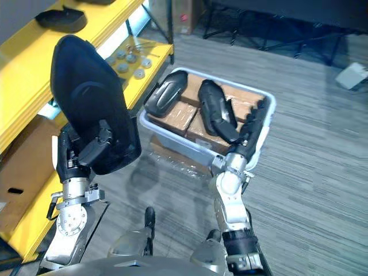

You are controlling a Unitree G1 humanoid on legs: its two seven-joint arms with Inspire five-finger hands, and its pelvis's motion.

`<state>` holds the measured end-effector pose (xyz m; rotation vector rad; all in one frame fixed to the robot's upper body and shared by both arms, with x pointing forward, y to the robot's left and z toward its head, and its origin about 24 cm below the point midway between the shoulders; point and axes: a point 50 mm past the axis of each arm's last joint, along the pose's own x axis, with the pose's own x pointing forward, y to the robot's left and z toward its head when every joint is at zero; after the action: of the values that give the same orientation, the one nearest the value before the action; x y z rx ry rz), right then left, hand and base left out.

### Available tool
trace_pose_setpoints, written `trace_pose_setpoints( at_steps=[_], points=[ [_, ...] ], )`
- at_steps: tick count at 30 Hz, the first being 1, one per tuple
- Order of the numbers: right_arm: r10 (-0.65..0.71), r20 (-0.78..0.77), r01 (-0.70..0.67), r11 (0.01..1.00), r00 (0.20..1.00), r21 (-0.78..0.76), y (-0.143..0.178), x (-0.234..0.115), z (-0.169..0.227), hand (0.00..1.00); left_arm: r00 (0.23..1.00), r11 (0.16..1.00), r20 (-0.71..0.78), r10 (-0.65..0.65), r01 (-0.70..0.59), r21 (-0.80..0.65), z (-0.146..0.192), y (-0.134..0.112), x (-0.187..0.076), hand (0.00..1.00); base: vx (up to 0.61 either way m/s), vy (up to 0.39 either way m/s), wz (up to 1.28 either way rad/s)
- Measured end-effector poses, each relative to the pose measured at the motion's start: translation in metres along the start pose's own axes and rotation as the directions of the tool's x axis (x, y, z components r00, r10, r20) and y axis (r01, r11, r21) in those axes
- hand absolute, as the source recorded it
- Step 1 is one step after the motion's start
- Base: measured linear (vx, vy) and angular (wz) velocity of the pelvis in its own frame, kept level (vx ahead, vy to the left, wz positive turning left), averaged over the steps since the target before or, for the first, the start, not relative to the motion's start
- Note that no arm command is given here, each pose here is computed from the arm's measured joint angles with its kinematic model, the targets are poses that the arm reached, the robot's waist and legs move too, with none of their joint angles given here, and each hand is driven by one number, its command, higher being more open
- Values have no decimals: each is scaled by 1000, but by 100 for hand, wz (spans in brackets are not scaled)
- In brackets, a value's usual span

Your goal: Walk over and take three plastic housings, then place them on the shelf

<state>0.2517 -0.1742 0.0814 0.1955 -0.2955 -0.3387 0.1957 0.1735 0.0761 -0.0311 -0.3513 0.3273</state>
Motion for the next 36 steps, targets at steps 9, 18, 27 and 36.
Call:
trace_pose_setpoints(
  at_steps=[9, 18, 27, 36],
  points=[
    [425, -71, -407, 895, 902, 181, 39, -23, -13, 100, 988, 990, 68, 135, -137, 25, 17, 29, 2, 0, 8, -12, 6],
    [523, -62, -492, 830, 850, 265, 79, -22, -24, 100, 962, 962, 44, 270, -271, 38, 23, 67, -15, 0, -7, -29, 55],
    [555, -70, -529, 819, 829, 220, 90, -14, -25, 100, 940, 941, -58, 337, -335, 38, 16, 91, -42, 0, -50, 2, 45],
    [539, -170, -523, 842, 825, 130, 67, -23, -41, 100, 976, 979, -92, 199, -202, -23, 9, 68, -39, 0, -75, 32, 28]
  ],
)
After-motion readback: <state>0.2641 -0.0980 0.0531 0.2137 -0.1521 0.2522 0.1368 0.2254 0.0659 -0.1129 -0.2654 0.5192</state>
